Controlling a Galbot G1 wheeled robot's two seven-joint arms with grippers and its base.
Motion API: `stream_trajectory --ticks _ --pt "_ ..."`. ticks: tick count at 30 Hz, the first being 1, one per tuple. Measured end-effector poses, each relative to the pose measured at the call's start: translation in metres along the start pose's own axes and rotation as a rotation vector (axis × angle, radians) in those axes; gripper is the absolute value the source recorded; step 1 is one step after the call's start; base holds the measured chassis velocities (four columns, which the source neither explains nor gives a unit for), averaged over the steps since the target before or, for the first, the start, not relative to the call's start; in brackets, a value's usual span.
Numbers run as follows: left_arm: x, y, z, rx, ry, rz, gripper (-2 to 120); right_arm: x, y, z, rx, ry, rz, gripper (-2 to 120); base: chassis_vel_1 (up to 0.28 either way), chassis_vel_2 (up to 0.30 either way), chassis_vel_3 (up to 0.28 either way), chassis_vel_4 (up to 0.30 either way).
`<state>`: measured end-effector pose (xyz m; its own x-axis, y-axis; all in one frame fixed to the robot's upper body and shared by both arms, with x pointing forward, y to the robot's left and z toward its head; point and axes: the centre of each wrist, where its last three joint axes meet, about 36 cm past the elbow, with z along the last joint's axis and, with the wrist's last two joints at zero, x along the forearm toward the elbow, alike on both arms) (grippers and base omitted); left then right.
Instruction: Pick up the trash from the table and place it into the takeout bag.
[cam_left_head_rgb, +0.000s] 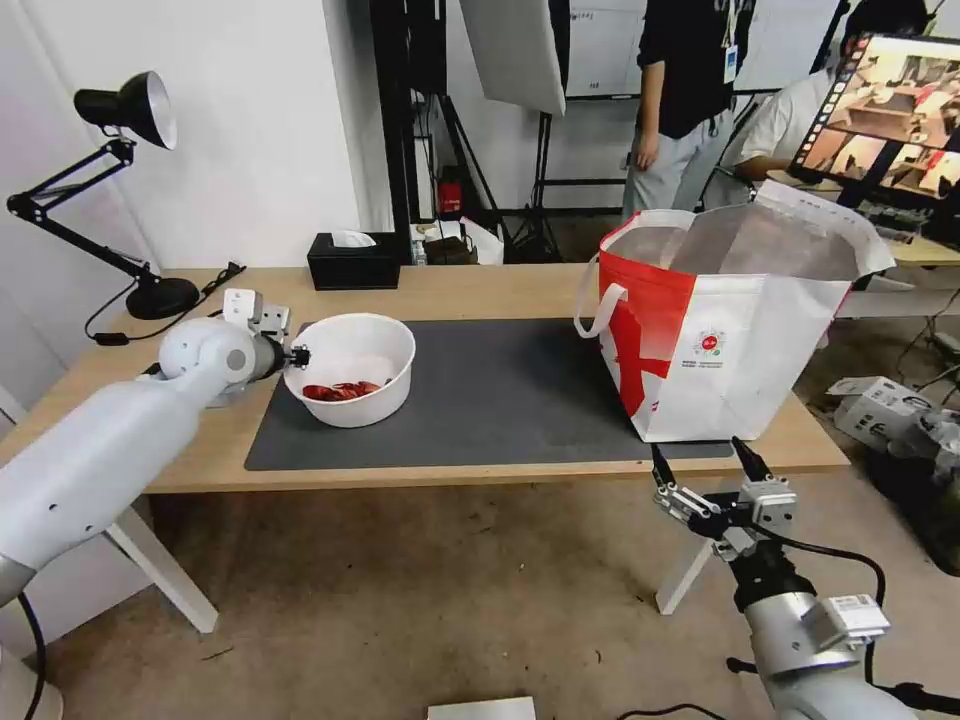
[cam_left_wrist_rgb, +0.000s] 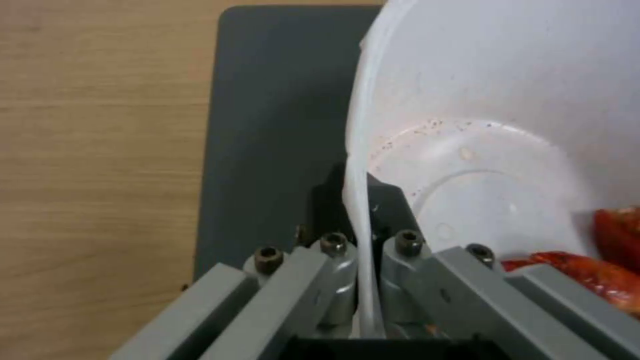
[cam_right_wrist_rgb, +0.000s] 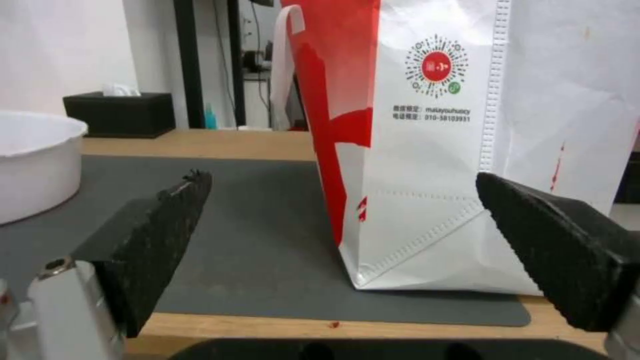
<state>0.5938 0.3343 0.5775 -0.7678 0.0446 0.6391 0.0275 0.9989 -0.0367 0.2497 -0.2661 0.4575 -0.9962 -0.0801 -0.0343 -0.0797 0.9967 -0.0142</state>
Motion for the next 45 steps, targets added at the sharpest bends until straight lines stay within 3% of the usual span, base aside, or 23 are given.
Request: stream_trajectory --ticks 8,14,15,16,18,19,22,23,24,25,26,28,30,32,33,34,36,38,39,40,42,43,45 --pt "0.047 -0.022 -0.024 0.065 -0.052 0.065 0 0.000 -0.001 0.002 0.005 0.010 0.004 100 0.000 0.000 0.000 0.000" --pt "0.097 -0.061 -0.048 0.084 -0.083 0.170 0 0.002 -0.001 0.004 0.010 0.022 0.002 100 0.000 0.000 0.000 0.000" --pt "0.109 -0.075 -0.057 0.082 -0.088 0.208 0 0.003 -0.001 0.004 0.012 0.025 0.002 100 0.000 0.000 0.000 0.000" --pt "0.109 -0.075 -0.057 0.082 -0.088 0.208 0 0.003 -0.001 0.004 0.012 0.025 0.002 100 0.000 0.000 0.000 0.000" --pt "0.124 -0.093 -0.073 0.071 -0.108 0.254 0 0.004 -0.002 0.003 0.018 0.026 0.003 100 0.000 0.000 0.000 0.000" --pt "0.138 -0.113 -0.094 0.058 -0.130 0.300 0 0.005 -0.004 0.002 0.022 0.025 0.007 100 0.000 0.000 0.000 0.000" --pt "0.149 -0.131 -0.112 0.047 -0.151 0.328 0 0.005 -0.005 0.001 0.025 0.023 0.011 100 0.000 0.000 0.000 0.000" --pt "0.158 -0.160 -0.134 0.031 -0.166 0.368 0 0.004 -0.006 0.000 0.030 0.021 0.015 100 0.000 0.000 0.000 0.000" --pt "0.158 -0.160 -0.134 0.031 -0.166 0.368 0 0.004 -0.006 0.000 0.030 0.021 0.015 100 0.000 0.000 0.000 0.000" --pt "0.161 -0.175 -0.144 0.023 -0.169 0.388 0 0.004 -0.006 -0.001 0.031 0.020 0.015 100 0.000 0.000 0.000 0.000" --pt "0.166 -0.204 -0.161 0.004 -0.174 0.419 0 0.004 -0.007 -0.002 0.033 0.017 0.014 100 0.000 0.000 0.000 0.000" --pt "0.167 -0.208 -0.164 0.001 -0.175 0.424 0 0.004 -0.007 -0.002 0.033 0.016 0.013 100 0.000 0.000 0.000 0.000" --pt "0.173 -0.251 -0.192 -0.022 -0.182 0.452 0 0.004 -0.006 -0.004 0.031 0.013 0.012 100 0.000 0.000 0.000 0.000" --pt "0.174 -0.258 -0.196 -0.026 -0.184 0.453 0 0.004 -0.005 -0.005 0.030 0.012 0.013 100 0.000 0.000 0.000 0.000" --pt "0.174 -0.279 -0.209 -0.033 -0.188 0.456 0 0.003 -0.005 -0.005 0.027 0.012 0.013 100 0.000 0.000 0.000 0.000" --pt "0.174 -0.279 -0.209 -0.033 -0.188 0.456 0 0.003 -0.005 -0.005 0.027 0.012 0.013 100 0.000 0.000 0.000 0.000" --pt "0.165 -0.315 -0.225 -0.043 -0.193 0.441 0 0.003 -0.003 -0.006 0.022 0.011 0.012 100 0.000 0.000 0.000 0.000" --pt "0.162 -0.326 -0.228 -0.045 -0.194 0.434 0 0.004 -0.003 -0.006 0.021 0.010 0.011 100 0.000 0.000 0.000 0.000" --pt "0.155 -0.348 -0.233 -0.051 -0.199 0.423 0 0.004 -0.002 -0.007 0.020 0.009 0.010 100 0.000 0.000 0.000 0.000" --pt "0.155 -0.348 -0.233 -0.051 -0.199 0.423 0 0.004 -0.002 -0.007 0.020 0.009 0.010 100 0.000 0.000 0.000 0.000" --pt "0.150 -0.371 -0.234 -0.065 -0.212 0.409 0 0.004 -0.001 -0.008 0.018 0.008 0.009 100 0.000 0.000 0.000 0.000" --pt "0.144 -0.394 -0.232 -0.081 -0.223 0.400 0 0.004 -0.001 -0.009 0.017 0.006 0.008 100 0.000 0.000 0.000 0.000" --pt "0.142 -0.402 -0.231 -0.085 -0.229 0.398 0 0.005 -0.001 -0.009 0.016 0.006 0.009 100 0.000 0.000 0.000 0.000"
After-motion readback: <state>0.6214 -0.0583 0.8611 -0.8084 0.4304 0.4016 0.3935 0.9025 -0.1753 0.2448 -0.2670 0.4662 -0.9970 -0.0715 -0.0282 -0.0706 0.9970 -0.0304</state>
